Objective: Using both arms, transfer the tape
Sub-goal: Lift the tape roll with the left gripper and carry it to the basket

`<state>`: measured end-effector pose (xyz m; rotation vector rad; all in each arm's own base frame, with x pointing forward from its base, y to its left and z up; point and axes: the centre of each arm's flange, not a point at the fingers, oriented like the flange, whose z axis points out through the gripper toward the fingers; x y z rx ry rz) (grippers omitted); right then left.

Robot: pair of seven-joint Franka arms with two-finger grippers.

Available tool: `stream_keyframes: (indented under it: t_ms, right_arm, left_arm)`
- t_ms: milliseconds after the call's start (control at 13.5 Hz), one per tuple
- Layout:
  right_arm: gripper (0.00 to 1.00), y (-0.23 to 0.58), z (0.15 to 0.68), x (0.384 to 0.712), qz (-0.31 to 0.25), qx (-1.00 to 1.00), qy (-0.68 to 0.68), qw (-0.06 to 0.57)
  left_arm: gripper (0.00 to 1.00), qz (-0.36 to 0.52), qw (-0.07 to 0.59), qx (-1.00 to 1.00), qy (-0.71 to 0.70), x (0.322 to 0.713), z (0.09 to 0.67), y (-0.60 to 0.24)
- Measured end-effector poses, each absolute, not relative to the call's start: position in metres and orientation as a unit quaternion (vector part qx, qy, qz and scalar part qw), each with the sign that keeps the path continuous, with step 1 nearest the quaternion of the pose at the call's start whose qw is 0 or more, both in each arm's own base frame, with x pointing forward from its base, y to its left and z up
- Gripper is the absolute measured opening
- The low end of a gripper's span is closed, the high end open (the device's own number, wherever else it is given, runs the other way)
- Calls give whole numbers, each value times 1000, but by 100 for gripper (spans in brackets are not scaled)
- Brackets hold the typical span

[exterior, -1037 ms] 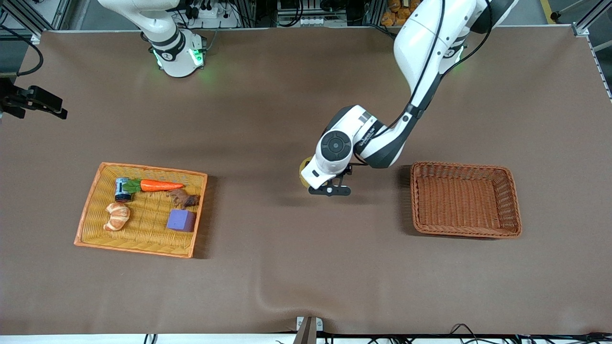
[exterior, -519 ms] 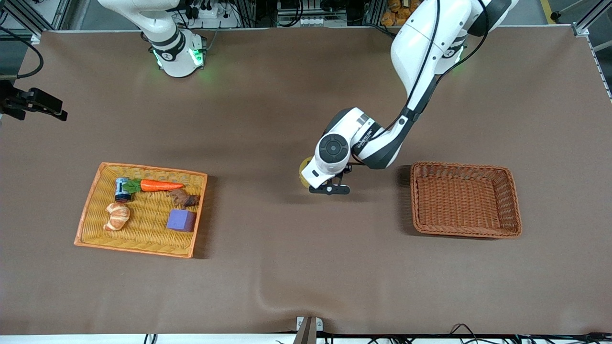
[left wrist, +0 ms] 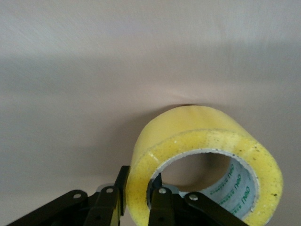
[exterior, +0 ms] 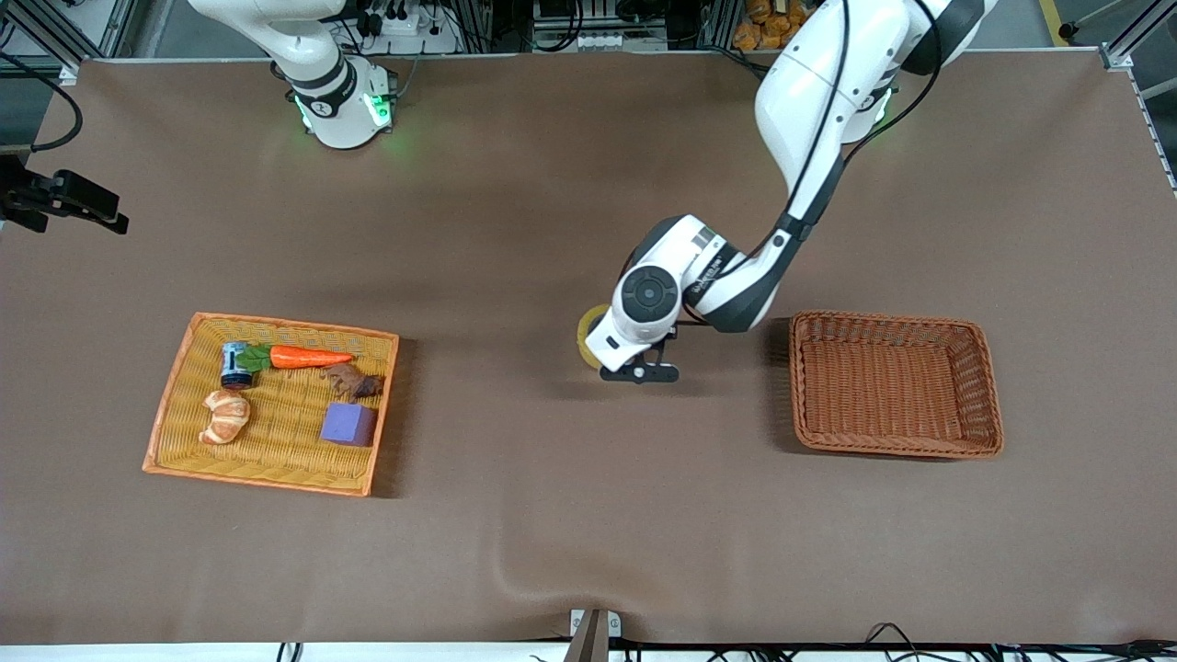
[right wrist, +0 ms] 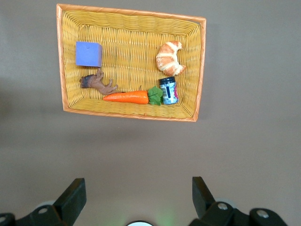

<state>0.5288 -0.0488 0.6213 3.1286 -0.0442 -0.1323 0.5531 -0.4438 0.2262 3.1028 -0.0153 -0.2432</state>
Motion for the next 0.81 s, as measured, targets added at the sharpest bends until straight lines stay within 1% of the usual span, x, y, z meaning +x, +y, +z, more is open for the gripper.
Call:
stream_keyframes:
  t_ms: [222, 370, 444, 519, 667, 815]
  right_arm:
    - [100, -49, 622, 529, -42, 999, -14, 5]
    - [100, -49, 622, 529, -41, 999, -14, 5]
    - [100, -49, 622, 529, -41, 999, -14, 5]
    - [100, -49, 622, 529, -41, 999, -14, 5]
    - [100, -48, 621, 530, -42, 999, -13, 5]
    - [100, -48, 619, 530, -43, 999, -12, 5]
  left_arm:
    - [22, -72, 8, 997, 13, 595, 312, -377]
    - [22, -73, 2, 997, 1, 625, 362, -297]
    - [22, -77, 4, 997, -15, 639, 376, -249]
    - [22, -82, 7, 996, -27, 651, 381, -201]
    - [22, -97, 15, 995, -36, 665, 367, -118]
    - [22, -114, 24, 992, -42, 668, 343, -64]
